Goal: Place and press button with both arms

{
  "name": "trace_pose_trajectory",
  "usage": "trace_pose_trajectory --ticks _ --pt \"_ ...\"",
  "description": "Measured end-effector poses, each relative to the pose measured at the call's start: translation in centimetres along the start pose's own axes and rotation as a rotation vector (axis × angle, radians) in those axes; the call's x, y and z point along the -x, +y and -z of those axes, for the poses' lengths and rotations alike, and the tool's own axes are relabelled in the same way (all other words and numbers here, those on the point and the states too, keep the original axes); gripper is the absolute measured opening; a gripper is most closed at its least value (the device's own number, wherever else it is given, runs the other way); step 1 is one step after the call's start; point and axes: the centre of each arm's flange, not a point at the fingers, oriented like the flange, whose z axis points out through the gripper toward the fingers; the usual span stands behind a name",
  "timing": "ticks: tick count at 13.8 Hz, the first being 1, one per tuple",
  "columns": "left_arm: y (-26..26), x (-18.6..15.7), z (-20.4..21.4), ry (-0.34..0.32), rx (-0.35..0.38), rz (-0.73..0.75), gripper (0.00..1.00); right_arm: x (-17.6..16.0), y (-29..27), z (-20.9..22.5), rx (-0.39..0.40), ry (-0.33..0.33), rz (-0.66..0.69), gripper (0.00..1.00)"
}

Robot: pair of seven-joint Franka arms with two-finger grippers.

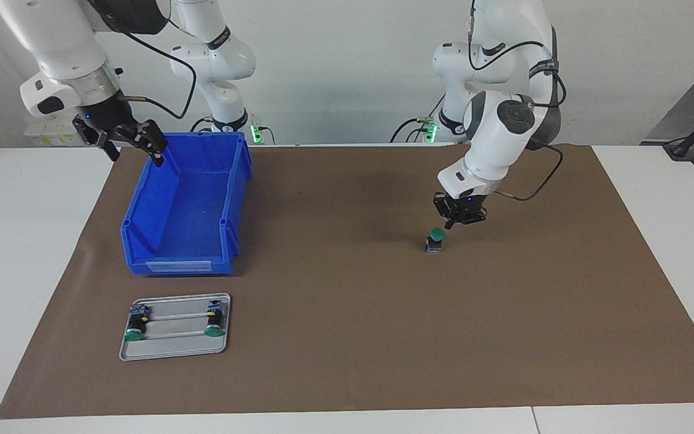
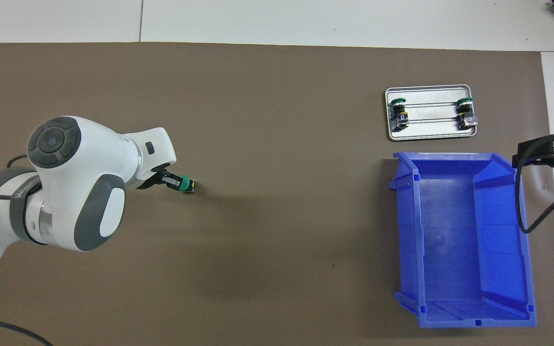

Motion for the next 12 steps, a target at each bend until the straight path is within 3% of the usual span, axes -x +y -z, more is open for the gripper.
trace_pose_trajectory --ticks 12 --pt "2.1 1.8 -3.5 -0.046 0.003 -0.014 0.01 0.0 0.0 -0.2 0.001 -0.008 0.000 1.00"
